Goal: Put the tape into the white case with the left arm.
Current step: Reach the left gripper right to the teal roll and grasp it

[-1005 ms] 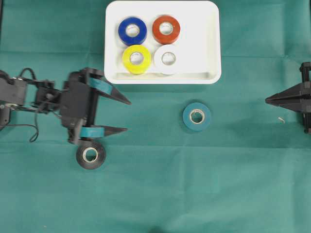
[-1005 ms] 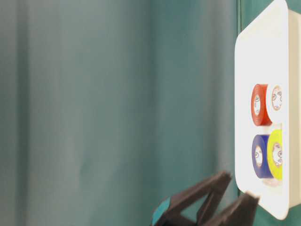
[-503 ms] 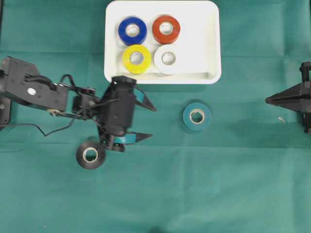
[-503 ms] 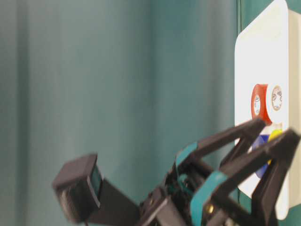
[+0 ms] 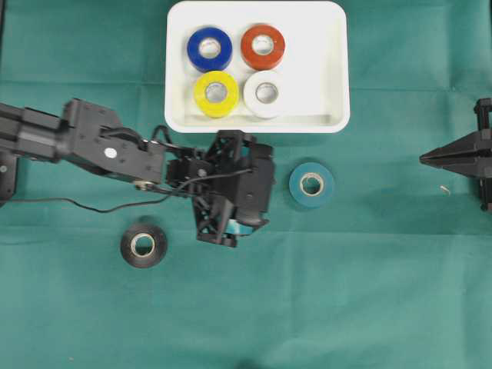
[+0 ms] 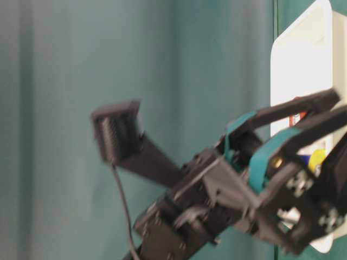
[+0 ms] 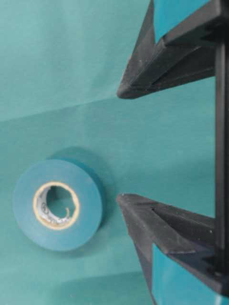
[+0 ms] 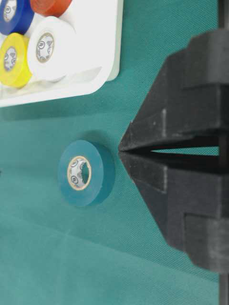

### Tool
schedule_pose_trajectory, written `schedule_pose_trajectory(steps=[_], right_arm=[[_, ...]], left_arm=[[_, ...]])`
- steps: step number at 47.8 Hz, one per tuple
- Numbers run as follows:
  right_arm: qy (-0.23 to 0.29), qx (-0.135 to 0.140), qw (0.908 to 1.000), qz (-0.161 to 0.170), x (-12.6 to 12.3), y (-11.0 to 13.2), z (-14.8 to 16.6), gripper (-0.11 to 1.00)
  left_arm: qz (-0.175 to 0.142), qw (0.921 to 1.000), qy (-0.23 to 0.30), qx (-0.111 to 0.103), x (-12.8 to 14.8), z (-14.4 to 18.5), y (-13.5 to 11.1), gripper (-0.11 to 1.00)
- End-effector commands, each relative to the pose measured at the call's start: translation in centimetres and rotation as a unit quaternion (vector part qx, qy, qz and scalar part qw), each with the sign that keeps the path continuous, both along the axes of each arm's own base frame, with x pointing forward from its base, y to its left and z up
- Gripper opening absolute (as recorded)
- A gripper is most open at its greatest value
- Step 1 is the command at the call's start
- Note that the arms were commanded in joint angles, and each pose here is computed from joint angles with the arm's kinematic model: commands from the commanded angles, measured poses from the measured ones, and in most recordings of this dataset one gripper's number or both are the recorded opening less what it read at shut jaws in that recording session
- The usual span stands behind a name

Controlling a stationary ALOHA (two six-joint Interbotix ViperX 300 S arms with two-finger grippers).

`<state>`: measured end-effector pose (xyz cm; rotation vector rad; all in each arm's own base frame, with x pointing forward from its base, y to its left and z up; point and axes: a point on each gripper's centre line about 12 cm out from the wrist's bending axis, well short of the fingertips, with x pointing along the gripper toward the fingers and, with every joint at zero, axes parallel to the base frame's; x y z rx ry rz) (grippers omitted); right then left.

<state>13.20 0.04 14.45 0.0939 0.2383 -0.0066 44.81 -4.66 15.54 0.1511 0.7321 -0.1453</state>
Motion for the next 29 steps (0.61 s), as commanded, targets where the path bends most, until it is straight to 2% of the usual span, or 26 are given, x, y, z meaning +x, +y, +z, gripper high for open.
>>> schedule_pose_trajectory(steps=[1, 18, 29], right_arm=[[-0.004, 0.0, 1.0, -0.001, 0.2, 0.0, 0.4, -0.09], [-0.004, 0.0, 1.0, 0.0, 0.2, 0.0, 0.3, -0.09], [-0.004, 0.0, 1.0, 0.0, 0.2, 0.0, 0.3, -0.09]], left_arm=[[-0.003, 0.9998, -0.019, 0.0, 1.7, 1.7, -0.3, 0.8], [-0.013, 0.9998, -0.007, 0.013, 4.3, 1.0, -0.5, 0.79], [-0.008, 0.9999, -0.008, 0.012, 5.8, 0.5, -0.1, 0.8]])
